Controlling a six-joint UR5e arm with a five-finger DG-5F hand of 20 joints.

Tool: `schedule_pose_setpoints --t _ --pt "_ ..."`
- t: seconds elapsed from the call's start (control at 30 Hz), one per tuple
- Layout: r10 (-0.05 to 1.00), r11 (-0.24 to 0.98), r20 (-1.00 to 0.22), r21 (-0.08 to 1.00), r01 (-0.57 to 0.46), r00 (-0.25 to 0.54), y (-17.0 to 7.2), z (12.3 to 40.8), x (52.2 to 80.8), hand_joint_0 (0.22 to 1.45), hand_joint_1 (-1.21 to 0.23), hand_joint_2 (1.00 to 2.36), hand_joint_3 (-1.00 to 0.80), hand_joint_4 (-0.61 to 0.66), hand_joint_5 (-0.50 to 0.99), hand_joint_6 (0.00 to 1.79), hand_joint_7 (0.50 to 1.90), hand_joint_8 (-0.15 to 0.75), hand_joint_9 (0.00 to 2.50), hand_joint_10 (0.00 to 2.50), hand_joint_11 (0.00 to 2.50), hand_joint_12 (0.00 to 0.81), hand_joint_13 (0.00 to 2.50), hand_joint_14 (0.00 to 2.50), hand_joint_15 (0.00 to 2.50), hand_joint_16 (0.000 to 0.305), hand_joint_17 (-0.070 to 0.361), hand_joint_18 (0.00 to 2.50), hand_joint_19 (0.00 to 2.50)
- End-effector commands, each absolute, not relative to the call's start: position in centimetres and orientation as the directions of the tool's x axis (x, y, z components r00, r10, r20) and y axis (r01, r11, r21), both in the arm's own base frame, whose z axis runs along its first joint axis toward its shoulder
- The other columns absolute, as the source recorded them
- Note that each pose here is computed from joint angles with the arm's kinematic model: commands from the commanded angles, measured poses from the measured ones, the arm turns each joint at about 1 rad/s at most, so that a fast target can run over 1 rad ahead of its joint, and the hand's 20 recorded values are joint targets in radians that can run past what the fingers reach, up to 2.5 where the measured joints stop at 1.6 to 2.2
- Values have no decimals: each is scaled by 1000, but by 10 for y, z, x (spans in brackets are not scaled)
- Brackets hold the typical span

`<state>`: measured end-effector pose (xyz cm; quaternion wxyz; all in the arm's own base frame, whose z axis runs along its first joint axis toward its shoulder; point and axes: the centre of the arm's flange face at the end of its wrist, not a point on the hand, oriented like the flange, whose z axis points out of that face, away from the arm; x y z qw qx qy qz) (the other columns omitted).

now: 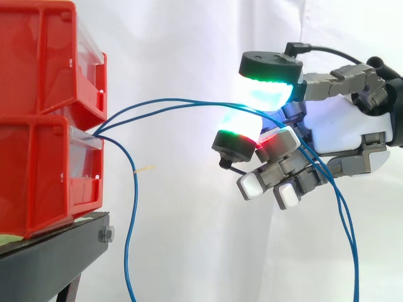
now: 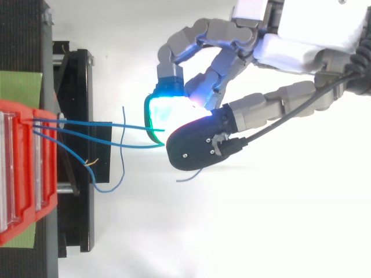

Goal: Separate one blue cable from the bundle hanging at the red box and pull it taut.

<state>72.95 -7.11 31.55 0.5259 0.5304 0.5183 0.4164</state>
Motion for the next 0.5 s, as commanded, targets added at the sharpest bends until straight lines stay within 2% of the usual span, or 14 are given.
schedule_pose_setpoints --t 0.0,0.07,0.1,0.13,0.17,0.23,0.3,0.47 --pt "987 92 -105 990 112 120 -69 316 730 625 -755 1023 -41 83 -159 918 1358 415 1101 22 1171 416 851 18 536 57 128 973 575" --pt "986 92 -106 989 112 126 -69 316 730 627 -757 1022 -22 45 -155 917 1358 411 1109 22 1170 416 855 20 528 57 129 978 571" --pt "985 92 -107 989 114 132 -70 315 729 628 -760 1021 -18 14 -153 915 1366 397 1057 22 1066 409 813 18 467 57 128 969 546" --pt "985 92 -107 989 113 134 -69 316 730 629 -767 1018 -12 -4 -150 911 1363 387 968 21 835 398 755 13 381 56 126 959 513" --pt "985 93 -108 989 113 134 -68 316 730 631 -772 1018 -14 -11 -148 908 1366 381 930 17 733 396 741 12 348 55 124 948 496" --pt "984 88 -104 990 114 143 -67 315 730 638 -795 1012 -20 -40 -142 897 1385 338 634 9 253 372 603 8 214 54 121 901 431" --pt "984 83 -100 990 114 148 -65 315 730 638 -797 1012 -25 -47 -142 894 1374 315 507 2 80 368 573 7 166 53 119 859 402" --pt "983 72 -90 991 113 162 -62 315 730 637 -803 1012 -28 -37 -144 887 1387 261 342 0 0 351 486 3 105 51 115 805 377"
